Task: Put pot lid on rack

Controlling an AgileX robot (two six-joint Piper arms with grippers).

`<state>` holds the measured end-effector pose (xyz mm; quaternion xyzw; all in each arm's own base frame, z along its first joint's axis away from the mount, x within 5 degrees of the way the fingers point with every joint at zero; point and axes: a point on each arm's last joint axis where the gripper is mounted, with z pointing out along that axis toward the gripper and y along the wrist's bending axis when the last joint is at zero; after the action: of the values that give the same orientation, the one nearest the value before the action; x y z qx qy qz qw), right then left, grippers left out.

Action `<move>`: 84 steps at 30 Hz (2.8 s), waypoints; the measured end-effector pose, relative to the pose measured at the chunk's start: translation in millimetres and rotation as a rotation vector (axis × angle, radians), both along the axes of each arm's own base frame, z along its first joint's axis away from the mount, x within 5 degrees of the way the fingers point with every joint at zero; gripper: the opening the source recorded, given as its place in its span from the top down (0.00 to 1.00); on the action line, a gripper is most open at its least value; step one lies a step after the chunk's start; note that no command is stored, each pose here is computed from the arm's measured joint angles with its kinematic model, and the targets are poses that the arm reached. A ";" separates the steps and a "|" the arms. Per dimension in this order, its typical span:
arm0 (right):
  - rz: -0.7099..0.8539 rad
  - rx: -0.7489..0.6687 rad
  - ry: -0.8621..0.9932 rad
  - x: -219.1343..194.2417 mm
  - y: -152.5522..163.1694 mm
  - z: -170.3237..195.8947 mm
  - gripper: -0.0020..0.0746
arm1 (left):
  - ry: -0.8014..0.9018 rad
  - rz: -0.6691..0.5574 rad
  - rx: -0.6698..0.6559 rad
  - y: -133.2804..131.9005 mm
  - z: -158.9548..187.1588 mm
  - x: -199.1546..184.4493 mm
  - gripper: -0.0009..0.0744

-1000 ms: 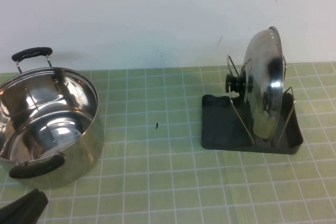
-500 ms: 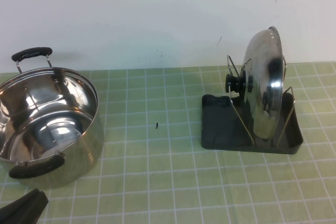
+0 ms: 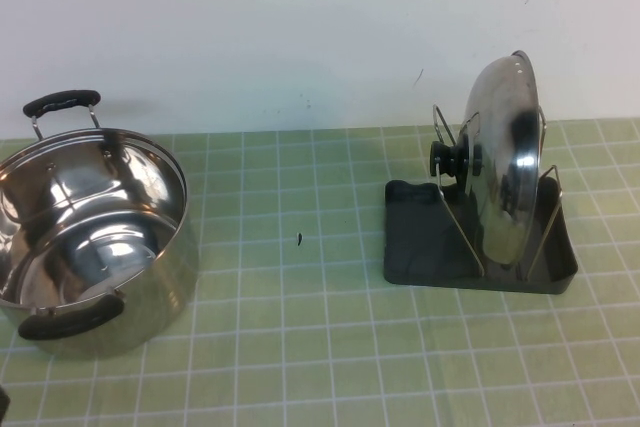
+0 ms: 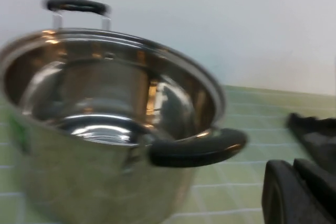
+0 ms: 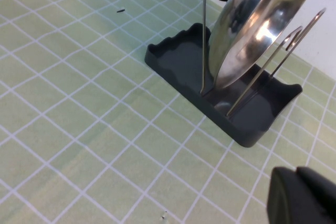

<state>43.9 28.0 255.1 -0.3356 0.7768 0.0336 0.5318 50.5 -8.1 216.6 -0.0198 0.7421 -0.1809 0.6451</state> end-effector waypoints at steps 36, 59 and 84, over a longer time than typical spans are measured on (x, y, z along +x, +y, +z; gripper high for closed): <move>0.001 0.011 0.002 -0.1 0.5 0.3 0.98 | 0.135 0.168 0.155 4.7 -39.8 2.6 0.99; 0.001 0.013 0.003 -0.2 0.6 0.3 0.98 | 0.137 0.170 0.142 4.7 -39.8 2.6 0.99; -0.327 -0.022 -0.145 4.3 -20.1 -66.0 0.98 | 0.139 0.170 0.140 4.7 -40.0 2.5 0.99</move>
<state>48.2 7.9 189.1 -0.2119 0.7809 -0.0861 0.5812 53.0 -3.4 176.6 -0.0500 0.7916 -0.0712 0.6049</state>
